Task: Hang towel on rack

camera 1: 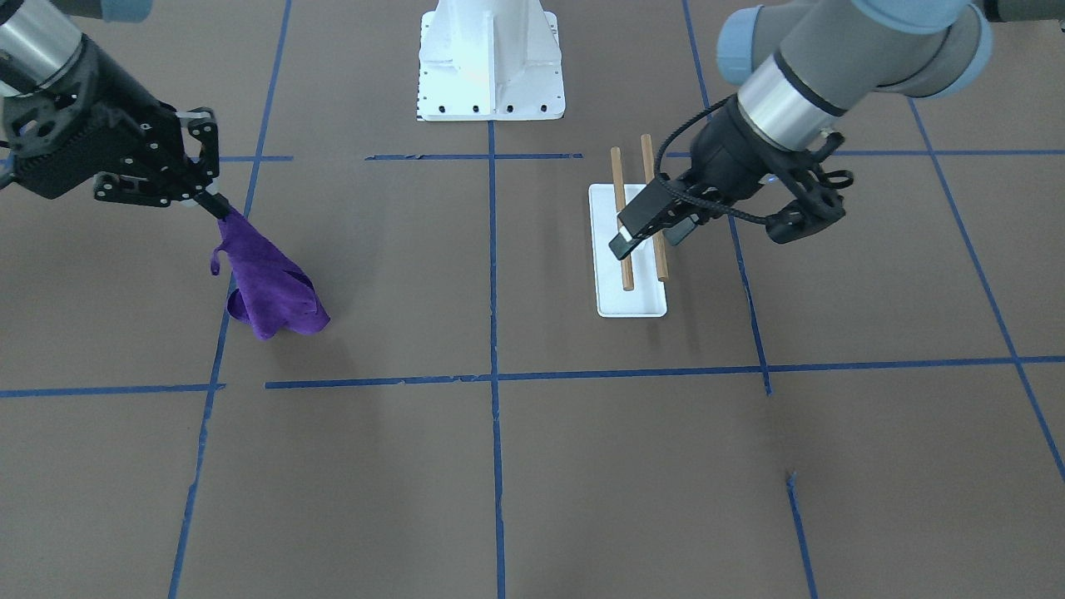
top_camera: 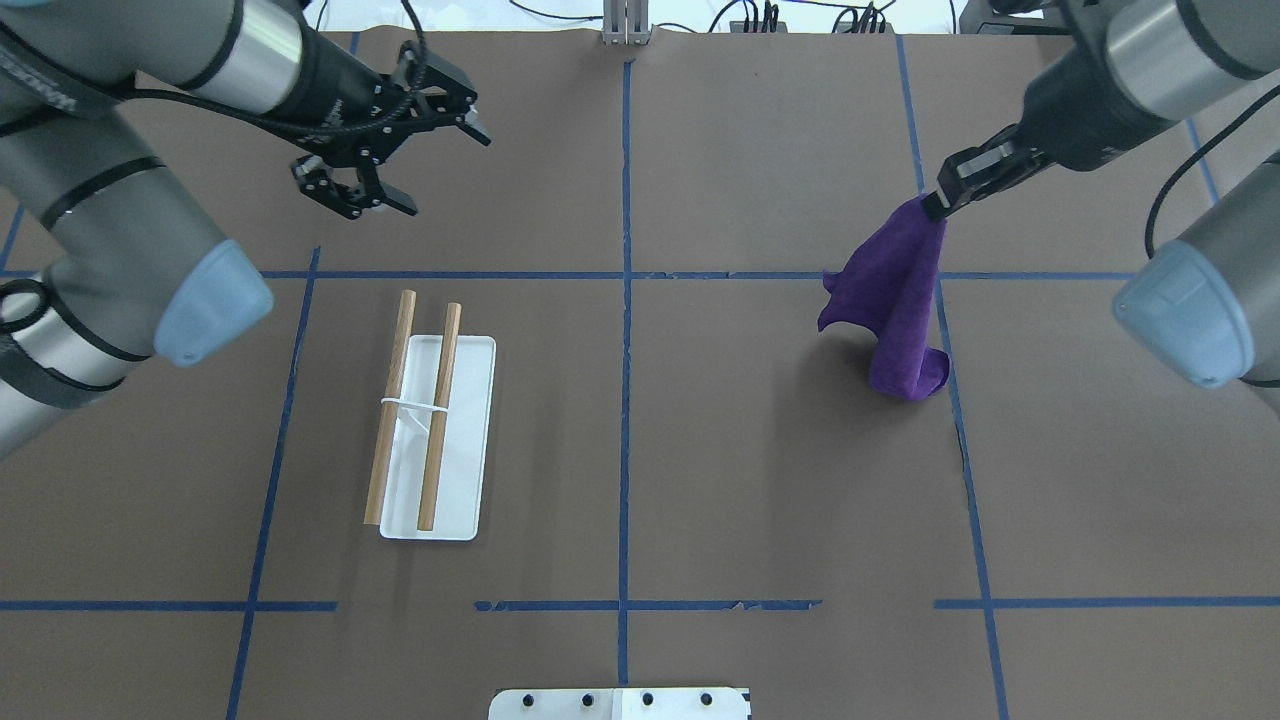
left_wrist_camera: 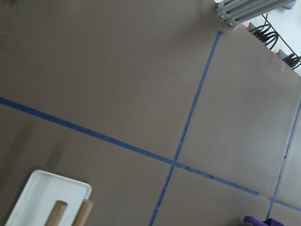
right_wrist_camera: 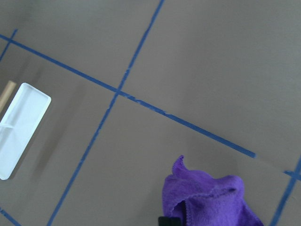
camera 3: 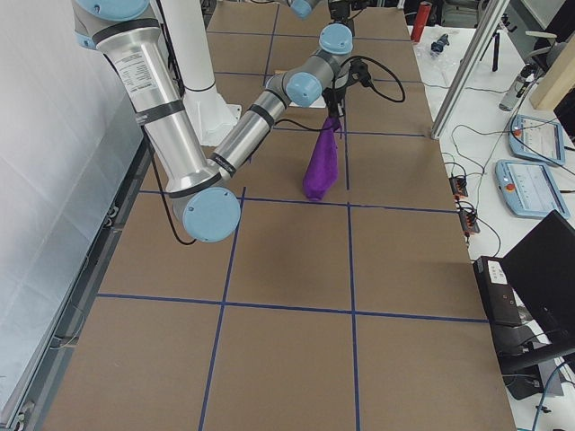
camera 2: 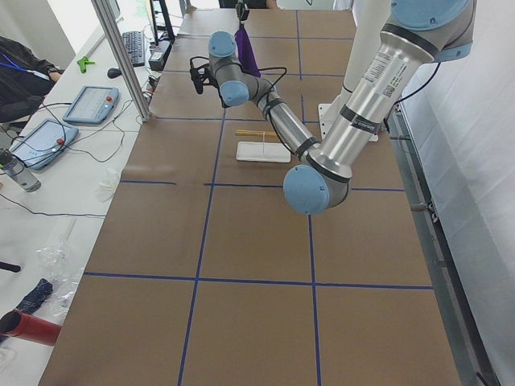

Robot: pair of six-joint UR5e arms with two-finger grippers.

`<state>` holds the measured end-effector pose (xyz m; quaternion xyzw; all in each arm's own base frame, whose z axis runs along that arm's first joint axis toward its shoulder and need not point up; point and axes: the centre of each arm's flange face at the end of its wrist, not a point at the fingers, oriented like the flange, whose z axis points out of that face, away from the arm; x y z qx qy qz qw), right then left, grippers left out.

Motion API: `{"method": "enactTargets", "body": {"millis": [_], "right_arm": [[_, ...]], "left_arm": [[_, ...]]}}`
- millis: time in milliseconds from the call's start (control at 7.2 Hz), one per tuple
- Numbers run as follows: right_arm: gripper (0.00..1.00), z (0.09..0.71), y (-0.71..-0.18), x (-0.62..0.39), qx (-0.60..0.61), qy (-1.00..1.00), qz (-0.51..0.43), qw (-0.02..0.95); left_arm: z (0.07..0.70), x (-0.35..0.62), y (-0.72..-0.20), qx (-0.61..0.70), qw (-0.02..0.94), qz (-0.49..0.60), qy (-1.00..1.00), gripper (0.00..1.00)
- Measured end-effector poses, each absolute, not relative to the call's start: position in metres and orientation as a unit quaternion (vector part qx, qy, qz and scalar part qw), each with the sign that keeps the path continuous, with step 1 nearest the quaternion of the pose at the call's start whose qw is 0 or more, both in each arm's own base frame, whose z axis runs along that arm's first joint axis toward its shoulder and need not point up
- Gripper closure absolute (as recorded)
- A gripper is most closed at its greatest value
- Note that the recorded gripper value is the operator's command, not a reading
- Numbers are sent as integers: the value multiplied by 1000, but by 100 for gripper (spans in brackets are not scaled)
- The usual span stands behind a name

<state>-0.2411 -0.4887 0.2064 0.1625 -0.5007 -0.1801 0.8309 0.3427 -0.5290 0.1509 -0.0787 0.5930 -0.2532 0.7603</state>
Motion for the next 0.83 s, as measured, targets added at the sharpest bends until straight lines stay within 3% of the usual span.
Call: {"method": "enactTargets", "body": {"millis": [694, 833], "right_arm": [[100, 114, -449, -313, 263, -543, -160, 782], [100, 110, -447, -315, 271, -546, -155, 777]], "left_arm": [[96, 440, -507, -171, 716, -351, 578, 0], [94, 448, -501, -182, 713, -358, 575, 6]]}}
